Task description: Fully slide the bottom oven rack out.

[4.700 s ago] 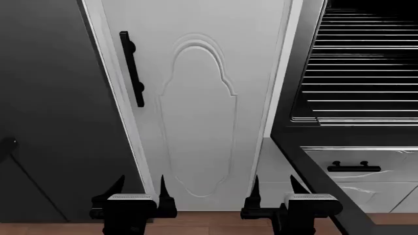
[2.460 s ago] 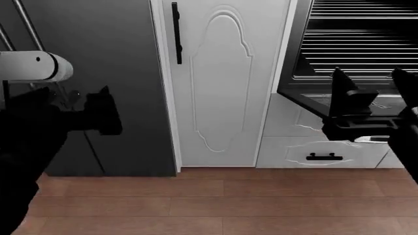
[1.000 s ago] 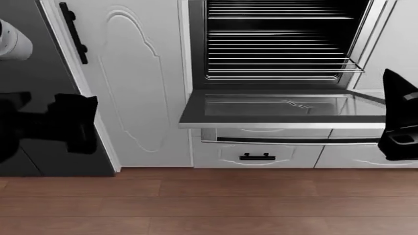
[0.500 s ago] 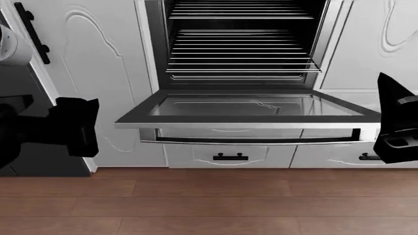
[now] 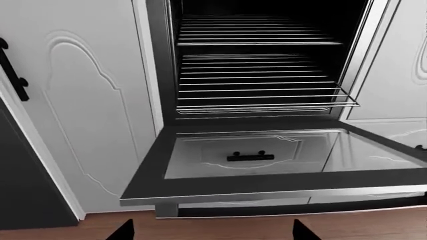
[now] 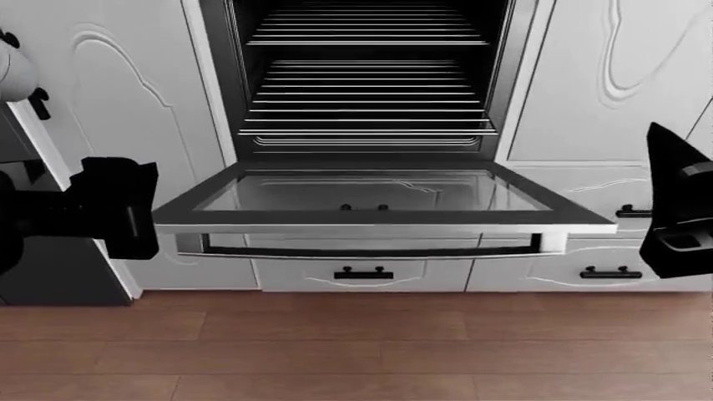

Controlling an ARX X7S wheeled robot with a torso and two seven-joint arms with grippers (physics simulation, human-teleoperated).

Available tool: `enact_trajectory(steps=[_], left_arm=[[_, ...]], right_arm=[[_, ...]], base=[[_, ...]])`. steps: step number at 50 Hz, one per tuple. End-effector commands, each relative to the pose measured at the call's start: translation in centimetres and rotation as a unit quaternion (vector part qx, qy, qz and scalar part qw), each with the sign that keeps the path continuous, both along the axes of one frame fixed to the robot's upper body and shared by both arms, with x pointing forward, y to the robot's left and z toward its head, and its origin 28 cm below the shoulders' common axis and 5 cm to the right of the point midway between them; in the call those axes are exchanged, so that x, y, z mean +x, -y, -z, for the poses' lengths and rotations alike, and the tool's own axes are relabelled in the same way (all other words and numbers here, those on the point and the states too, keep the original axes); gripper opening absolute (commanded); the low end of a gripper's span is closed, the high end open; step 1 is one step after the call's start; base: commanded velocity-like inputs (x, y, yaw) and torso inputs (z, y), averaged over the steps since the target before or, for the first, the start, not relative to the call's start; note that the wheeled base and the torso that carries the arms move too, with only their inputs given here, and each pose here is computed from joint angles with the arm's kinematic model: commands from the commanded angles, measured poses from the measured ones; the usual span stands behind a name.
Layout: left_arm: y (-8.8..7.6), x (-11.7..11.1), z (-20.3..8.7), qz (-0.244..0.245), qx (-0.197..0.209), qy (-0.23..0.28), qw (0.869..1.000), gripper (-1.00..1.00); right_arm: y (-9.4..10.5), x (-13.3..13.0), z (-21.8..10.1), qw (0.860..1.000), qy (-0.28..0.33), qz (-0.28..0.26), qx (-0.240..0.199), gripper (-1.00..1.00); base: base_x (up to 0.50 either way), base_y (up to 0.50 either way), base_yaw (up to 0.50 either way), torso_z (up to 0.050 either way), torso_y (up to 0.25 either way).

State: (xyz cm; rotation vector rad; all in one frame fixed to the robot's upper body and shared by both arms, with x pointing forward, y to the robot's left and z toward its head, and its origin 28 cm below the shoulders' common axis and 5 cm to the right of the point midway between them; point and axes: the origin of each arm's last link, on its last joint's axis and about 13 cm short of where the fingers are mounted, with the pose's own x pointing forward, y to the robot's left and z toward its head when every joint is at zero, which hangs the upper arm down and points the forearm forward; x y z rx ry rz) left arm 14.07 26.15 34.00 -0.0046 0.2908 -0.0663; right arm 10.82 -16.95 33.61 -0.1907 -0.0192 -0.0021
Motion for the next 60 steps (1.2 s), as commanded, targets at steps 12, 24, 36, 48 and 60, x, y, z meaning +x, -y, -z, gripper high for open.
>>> enact_trajectory(steps=[12, 24, 36, 48, 60], left_arm=[[0.0, 0.1, -0.1, 0.002, 0.007, -0.005, 1.0, 1.0], [-0.2, 0.1, -0.6, -0.002, 0.002, 0.013, 1.0, 1.0], [0.0, -0.1, -1.1, -0.002, 0.018, 0.027, 0.999, 1.0], [0.2, 0.2, -0.9, 0.004, 0.021, 0.022, 1.0, 1.0], [0.1, 0.2, -0.5, 0.006, 0.012, 0.011, 1.0, 1.0]], right_arm=[[0.0, 0.2, -0.2, 1.0, -0.006, -0.002, 0.008, 1.0], [-0.1, 0.1, -0.7, 1.0, 0.005, 0.006, 0.008, 1.0], [0.1, -0.1, -1.0, 1.0, 0.021, 0.007, 0.012, 1.0], [0.2, -0.1, -0.8, 1.0, 0.021, 0.006, 0.012, 1.0], [0.1, -0.2, -0.8, 1.0, 0.017, 0.003, 0.013, 1.0]], base=[[0.0, 0.0, 0.0, 0.05, 0.006], [0.08, 0.0, 0.0, 0.037, 0.005], [0.39, 0.0, 0.0, 0.0, 0.0], [0.41, 0.0, 0.0, 0.0, 0.0], [0.41, 0.0, 0.0, 0.0, 0.001]])
